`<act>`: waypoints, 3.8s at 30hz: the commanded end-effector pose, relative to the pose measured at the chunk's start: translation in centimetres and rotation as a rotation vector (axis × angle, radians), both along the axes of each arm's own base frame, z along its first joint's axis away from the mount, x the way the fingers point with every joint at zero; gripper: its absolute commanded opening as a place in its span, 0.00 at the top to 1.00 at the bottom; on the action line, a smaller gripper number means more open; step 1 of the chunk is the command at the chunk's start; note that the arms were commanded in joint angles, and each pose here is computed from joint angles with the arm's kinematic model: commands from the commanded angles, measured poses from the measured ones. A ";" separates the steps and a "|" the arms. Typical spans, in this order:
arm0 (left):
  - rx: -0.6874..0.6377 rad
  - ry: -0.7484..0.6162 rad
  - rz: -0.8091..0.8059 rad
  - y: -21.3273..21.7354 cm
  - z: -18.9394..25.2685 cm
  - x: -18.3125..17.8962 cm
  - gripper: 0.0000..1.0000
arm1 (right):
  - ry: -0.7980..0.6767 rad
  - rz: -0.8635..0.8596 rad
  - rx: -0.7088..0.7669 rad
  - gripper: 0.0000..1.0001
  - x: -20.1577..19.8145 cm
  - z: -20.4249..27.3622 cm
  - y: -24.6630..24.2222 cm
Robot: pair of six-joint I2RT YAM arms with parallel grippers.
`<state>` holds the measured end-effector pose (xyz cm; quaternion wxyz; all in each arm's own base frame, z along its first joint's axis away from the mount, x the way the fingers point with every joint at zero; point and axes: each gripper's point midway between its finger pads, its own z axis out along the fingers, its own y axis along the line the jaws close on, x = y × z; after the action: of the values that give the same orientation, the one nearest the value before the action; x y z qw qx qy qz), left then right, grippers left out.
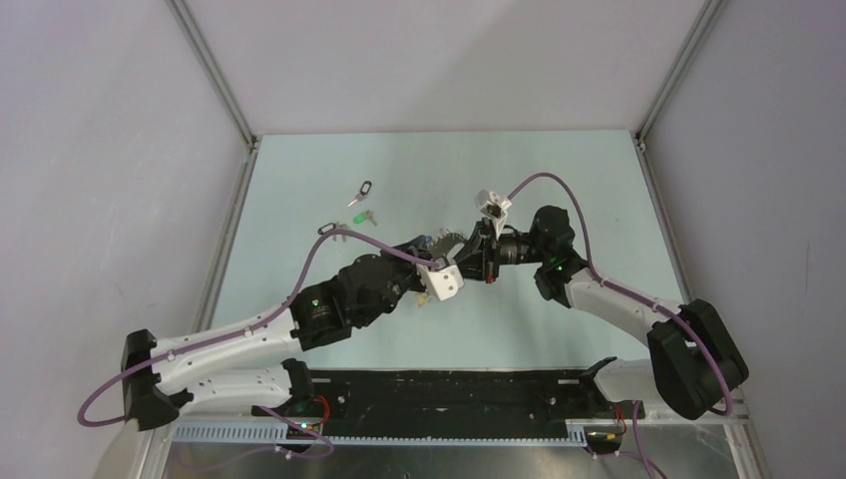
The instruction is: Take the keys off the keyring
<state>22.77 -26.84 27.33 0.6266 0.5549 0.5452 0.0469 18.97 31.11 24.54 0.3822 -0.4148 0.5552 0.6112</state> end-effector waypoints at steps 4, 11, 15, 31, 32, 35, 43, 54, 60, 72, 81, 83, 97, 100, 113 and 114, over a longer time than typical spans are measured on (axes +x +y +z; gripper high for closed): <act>-0.143 -0.109 0.055 1.0 4.9 0.7 1.00 | -0.037 -0.019 -0.017 1.00 0.2 0.6 -0.6; -0.131 -0.104 0.030 0.6 4.4 0.5 1.00 | -0.123 -0.087 -0.010 0.81 1.1 1.4 -1.2; -0.133 -0.103 0.021 0.5 4.5 0.4 1.00 | -0.267 -0.137 -0.006 0.75 1.5 2.1 -1.4; -0.138 -0.097 -0.050 0.0 4.4 -0.6 1.00 | -0.607 -0.213 0.077 0.66 3.2 4.4 -0.9; -0.135 -0.095 -0.056 0.0 4.3 -0.7 1.00 | -0.604 -0.210 0.077 0.65 3.3 4.3 -1.0; -0.118 -0.095 -0.066 -0.2 3.9 -0.7 1.00 | -0.614 -0.202 0.091 0.64 3.4 4.5 -0.9; -0.108 -0.088 -0.084 -0.4 3.6 -1.0 1.00 | -0.596 -0.144 0.128 0.62 3.0 4.6 -0.5; -0.119 -0.088 -0.089 -0.4 3.9 -1.1 1.00 | -0.562 -0.068 0.168 0.66 2.0 4.6 0.6; -0.121 -0.086 -0.091 -0.4 3.9 -1.2 1.00 | -0.562 -0.054 0.183 0.69 1.8 4.8 0.9; -0.131 -0.078 -0.104 -0.6 4.0 -1.3 1.00 | -0.550 -0.041 0.195 0.78 1.9 4.6 1.4; -0.130 -0.088 -0.077 -0.2 4.1 -1.0 1.00 | -0.492 -0.004 0.190 1.00 1.6 4.6 0.8; -0.127 -0.088 -0.073 -0.1 4.1 -1.0 1.00 | -0.476 0.010 0.185 1.00 1.3 4.6 0.6; -0.107 -0.087 -0.065 -0.3 3.6 -0.7 1.00 | -0.492 0.062 0.172 1.00 -0.9 5.4 -0.3; -0.108 -0.083 -0.073 -0.4 3.5 -0.8 1.00 | -0.484 0.048 0.161 1.00 -0.6 5.7 0.0; -0.118 -0.080 -0.084 -0.5 3.7 -1.0 1.00 | -0.297 0.066 0.013 1.00 0.5 4.7 2.0; -0.120 -0.079 -0.085 -0.5 3.7 -1.0 1.00 | -0.279 0.067 0.004 1.00 0.7 4.4 2.2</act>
<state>21.79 -27.17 28.81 0.6515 0.5596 0.5118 0.0198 19.52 32.39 28.31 0.4546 -0.5106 0.4704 0.5579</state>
